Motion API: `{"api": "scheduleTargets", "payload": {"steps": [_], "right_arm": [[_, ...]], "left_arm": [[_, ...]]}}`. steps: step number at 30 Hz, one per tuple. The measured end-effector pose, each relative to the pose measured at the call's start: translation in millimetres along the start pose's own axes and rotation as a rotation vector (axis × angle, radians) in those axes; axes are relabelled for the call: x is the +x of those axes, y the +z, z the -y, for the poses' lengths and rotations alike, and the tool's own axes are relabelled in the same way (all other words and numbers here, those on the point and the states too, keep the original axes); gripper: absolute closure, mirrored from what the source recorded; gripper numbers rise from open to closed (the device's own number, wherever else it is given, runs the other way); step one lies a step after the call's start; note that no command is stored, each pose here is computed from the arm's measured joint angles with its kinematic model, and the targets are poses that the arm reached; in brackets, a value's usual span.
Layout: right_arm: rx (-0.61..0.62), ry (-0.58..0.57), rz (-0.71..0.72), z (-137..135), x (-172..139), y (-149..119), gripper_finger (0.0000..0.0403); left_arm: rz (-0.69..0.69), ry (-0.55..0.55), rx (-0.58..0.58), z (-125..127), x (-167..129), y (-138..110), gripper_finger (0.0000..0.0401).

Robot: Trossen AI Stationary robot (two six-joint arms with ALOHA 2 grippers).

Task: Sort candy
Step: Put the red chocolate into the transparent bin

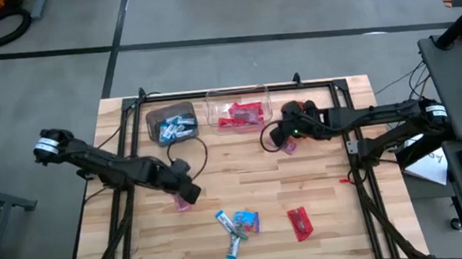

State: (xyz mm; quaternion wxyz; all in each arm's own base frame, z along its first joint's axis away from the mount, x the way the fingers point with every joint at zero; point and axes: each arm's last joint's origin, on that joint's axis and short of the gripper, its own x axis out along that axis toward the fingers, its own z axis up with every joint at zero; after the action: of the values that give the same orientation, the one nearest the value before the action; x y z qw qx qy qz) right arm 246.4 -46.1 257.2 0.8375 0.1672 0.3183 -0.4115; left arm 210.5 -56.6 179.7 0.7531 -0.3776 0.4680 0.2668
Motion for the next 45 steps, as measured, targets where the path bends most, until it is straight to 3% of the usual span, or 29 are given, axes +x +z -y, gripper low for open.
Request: {"api": "scheduleTargets", "payload": {"steps": [12,16,22,24,33,45], "right_arm": [[-0.029,0.012,0.000,-4.0,-2.6,-2.8,0.0273],[-0.040,0.012,-0.002,-4.3,-2.1,-3.0,0.0273],[-0.053,0.012,-0.002,-4.3,-2.1,-3.0,0.0273],[-0.058,0.012,-0.002,-4.3,-2.0,-3.1,0.0273],[-0.073,0.005,-0.013,-3.1,0.2,-7.1,0.0273],[-0.071,0.003,-0.020,-1.0,8.7,-19.3,0.0273]], "left_arm": [[-0.027,0.143,-0.151,6.3,5.2,-12.3,0.0359],[-0.045,0.212,-0.134,19.1,3.6,-13.6,0.0363],[-0.131,0.482,-0.195,22.3,9.0,-20.2,0.0363],[-0.144,0.527,-0.180,23.1,14.6,-23.2,0.0363],[-0.141,0.444,-0.172,32.6,28.0,-23.9,0.0353],[-0.094,0.434,-0.199,32.9,26.1,-22.2,0.0242]]}}
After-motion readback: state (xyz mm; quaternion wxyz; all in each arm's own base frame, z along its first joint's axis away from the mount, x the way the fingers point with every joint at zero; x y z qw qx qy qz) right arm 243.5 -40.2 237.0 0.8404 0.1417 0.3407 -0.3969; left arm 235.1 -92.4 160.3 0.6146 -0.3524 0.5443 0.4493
